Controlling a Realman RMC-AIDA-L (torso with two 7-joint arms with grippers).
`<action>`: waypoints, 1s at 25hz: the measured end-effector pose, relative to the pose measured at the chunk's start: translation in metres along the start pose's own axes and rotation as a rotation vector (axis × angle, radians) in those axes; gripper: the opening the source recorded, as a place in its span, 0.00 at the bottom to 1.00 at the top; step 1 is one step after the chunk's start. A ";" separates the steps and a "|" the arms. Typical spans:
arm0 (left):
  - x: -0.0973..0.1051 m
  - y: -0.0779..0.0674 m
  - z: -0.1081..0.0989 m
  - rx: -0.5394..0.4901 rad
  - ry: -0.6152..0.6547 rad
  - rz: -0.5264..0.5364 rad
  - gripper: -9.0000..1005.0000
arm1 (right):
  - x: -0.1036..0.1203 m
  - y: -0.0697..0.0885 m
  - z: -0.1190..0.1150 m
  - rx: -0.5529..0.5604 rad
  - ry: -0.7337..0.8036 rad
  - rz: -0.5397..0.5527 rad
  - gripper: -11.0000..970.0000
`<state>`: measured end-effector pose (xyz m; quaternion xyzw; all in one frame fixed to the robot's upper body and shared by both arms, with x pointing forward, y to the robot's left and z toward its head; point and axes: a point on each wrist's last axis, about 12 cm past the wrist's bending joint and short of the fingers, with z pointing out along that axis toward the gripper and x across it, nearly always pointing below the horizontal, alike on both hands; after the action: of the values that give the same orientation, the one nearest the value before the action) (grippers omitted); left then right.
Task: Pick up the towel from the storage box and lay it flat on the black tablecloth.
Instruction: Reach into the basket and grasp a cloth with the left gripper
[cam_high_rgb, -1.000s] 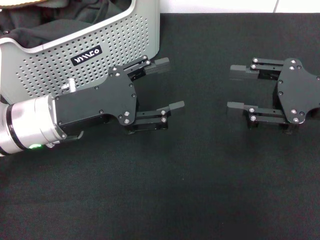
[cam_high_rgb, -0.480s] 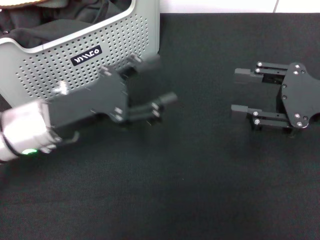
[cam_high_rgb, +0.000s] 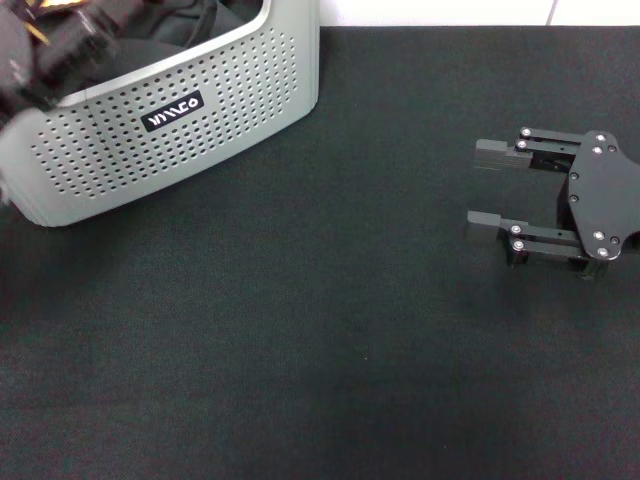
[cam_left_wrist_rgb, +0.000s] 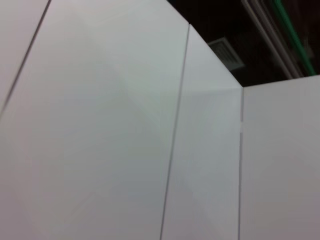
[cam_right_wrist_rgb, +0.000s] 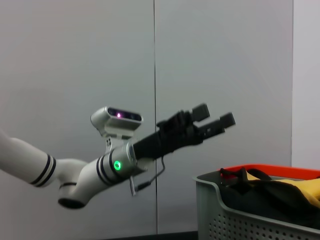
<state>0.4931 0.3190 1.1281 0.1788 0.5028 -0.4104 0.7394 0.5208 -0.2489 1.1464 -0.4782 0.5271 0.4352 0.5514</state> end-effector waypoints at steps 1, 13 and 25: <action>-0.008 0.002 0.004 0.014 0.005 0.012 0.88 | 0.000 0.000 0.000 0.000 0.000 0.000 0.65; -0.060 0.035 0.068 -0.102 0.312 0.110 0.86 | 0.004 -0.002 -0.004 0.027 -0.005 0.010 0.65; -0.071 0.052 0.102 -0.157 0.660 0.475 0.84 | 0.004 -0.006 -0.006 0.044 -0.006 -0.005 0.65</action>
<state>0.5836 0.3110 1.2272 0.3550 0.6872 -0.1093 0.6243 0.5265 -0.2558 1.1425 -0.4659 0.5336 0.4234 0.5648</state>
